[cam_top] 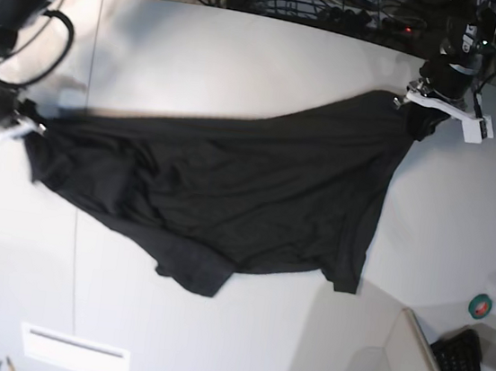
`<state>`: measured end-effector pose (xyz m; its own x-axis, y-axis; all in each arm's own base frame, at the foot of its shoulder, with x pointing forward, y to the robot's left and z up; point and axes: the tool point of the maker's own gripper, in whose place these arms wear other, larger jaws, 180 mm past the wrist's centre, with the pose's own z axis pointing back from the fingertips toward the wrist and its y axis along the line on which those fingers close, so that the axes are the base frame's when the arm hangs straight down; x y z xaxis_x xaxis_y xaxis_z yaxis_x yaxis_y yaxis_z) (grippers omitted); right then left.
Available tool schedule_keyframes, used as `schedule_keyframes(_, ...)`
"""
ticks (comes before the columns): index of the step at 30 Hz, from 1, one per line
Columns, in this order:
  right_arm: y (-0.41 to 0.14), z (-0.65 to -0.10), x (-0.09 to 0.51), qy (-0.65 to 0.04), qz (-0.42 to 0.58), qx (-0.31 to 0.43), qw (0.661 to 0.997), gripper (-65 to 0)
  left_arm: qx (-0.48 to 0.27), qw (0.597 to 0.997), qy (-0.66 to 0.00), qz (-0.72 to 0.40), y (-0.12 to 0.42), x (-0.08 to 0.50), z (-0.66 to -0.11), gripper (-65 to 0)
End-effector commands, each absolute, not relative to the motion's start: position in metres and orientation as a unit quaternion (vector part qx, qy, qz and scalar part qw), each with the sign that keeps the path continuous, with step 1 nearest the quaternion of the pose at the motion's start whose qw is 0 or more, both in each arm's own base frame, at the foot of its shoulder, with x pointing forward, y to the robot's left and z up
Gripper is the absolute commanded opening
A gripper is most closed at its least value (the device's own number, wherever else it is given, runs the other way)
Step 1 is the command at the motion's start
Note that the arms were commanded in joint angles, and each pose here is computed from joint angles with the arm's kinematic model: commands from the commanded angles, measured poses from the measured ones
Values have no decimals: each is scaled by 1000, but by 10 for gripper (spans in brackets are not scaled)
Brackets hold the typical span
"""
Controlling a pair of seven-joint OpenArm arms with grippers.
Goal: Layout the t-shirt on the table in an organized manner, then fold the t-shirt properly
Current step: 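Lift the shirt with both grippers and lay it flat, stretched out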
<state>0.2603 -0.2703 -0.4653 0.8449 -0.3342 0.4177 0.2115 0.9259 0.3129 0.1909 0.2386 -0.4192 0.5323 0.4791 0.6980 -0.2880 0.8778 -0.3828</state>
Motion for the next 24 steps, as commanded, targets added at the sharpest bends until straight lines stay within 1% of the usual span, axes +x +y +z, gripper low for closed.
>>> schedule_keyframes(1, -274, -443, 273, -276, -130, 121, 945, -650, -114, 862, -446, 214, 238, 195, -410, -650)
schedule_keyframes(4, -283, -409, 271, -304, -96, 75, 945, -650, -117, 857, -457, 209, 238, 204, -402, -650)
schedule_keyframes(7, -288, -384, 279, -328, -81, 54, 940, -650, -129, 842, -491, 185, 233, 233, -378, -650)
schedule_keyframes(13, -310, -332, 328, -394, -71, 29, 916, -650, -172, 814, -537, 139, 213, 315, -314, -650)
schedule_keyframes(16, -326, -289, 360, -441, -96, 17, 892, -650, -199, 796, -558, 122, 200, 363, -278, -650)
schedule_keyframes(18, -332, -268, 382, -459, -98, 16, 883, -650, -220, 782, -571, 115, 188, 393, -254, -650)
schedule_keyframes(22, -347, -240, 420, -473, -98, 26, 875, -650, -246, 771, -577, 113, 170, 445, -235, -650)
schedule_keyframes(24, -360, -221, 437, -496, -107, 29, 861, -650, -262, 760, -584, 115, 160, 468, -219, -650)
